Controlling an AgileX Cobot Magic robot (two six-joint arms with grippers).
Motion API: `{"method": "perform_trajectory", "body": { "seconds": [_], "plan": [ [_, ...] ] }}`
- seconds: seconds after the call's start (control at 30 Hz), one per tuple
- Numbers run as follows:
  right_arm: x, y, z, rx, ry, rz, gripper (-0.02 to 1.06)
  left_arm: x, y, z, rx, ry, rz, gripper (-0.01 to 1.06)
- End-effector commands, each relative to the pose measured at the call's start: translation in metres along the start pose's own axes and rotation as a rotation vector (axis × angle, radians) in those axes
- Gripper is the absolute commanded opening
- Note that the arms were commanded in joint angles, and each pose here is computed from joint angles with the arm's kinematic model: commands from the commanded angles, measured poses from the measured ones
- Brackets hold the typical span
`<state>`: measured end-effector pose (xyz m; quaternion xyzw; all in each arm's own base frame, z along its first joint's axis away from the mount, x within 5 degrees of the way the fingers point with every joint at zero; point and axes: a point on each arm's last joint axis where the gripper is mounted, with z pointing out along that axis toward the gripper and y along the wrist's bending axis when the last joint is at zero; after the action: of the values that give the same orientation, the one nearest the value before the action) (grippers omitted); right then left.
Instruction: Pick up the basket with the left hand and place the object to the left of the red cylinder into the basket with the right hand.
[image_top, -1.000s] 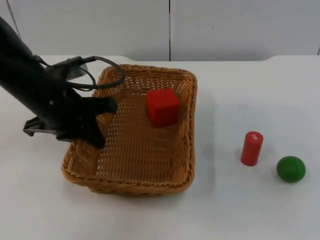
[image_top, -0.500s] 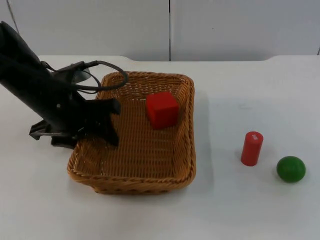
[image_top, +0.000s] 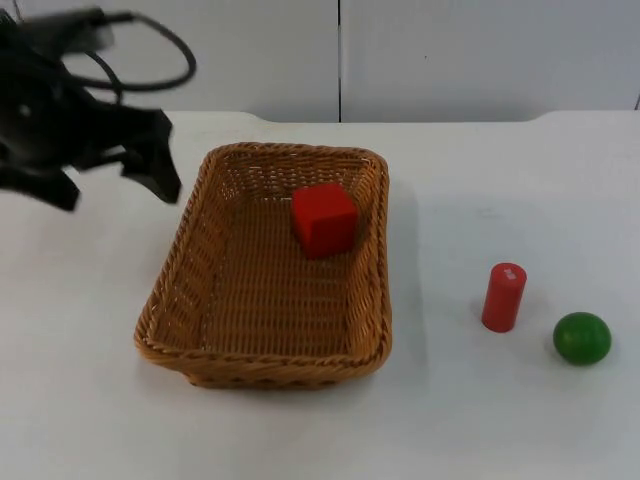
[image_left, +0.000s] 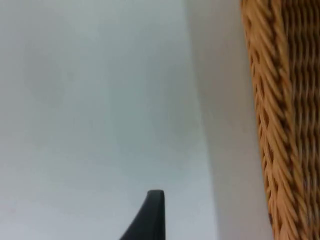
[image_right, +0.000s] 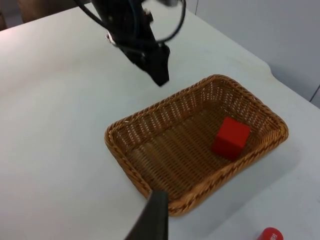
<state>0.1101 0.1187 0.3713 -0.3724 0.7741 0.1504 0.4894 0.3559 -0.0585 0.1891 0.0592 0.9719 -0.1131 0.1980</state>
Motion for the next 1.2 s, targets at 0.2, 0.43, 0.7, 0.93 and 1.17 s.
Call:
{"method": "perform_trajectory", "body": {
  "seconds": [0.2,0.43,0.7,0.93,1.17],
  "plan": [
    [-0.001,0.000,-0.001,0.005,-0.026,-0.003,0.82,-0.002,-0.013,-0.088,-0.035,-0.174,0.029,0.90],
    [-0.002,0.000,-0.001,0.005,-0.034,-0.002,0.82,0.021,-0.026,-0.141,-0.001,-0.307,0.027,0.90],
    [-0.003,-0.003,-0.019,0.006,-0.097,0.039,0.82,0.091,-0.037,-0.205,0.018,-0.518,0.057,0.90],
    [0.007,-0.008,-0.059,0.018,-0.162,0.064,0.82,0.145,-0.042,-0.238,0.015,-0.670,0.101,0.90],
    [0.027,-0.012,-0.087,0.035,-0.111,0.087,0.82,0.192,-0.043,-0.249,0.024,-0.769,0.129,0.90]
  ]
}}
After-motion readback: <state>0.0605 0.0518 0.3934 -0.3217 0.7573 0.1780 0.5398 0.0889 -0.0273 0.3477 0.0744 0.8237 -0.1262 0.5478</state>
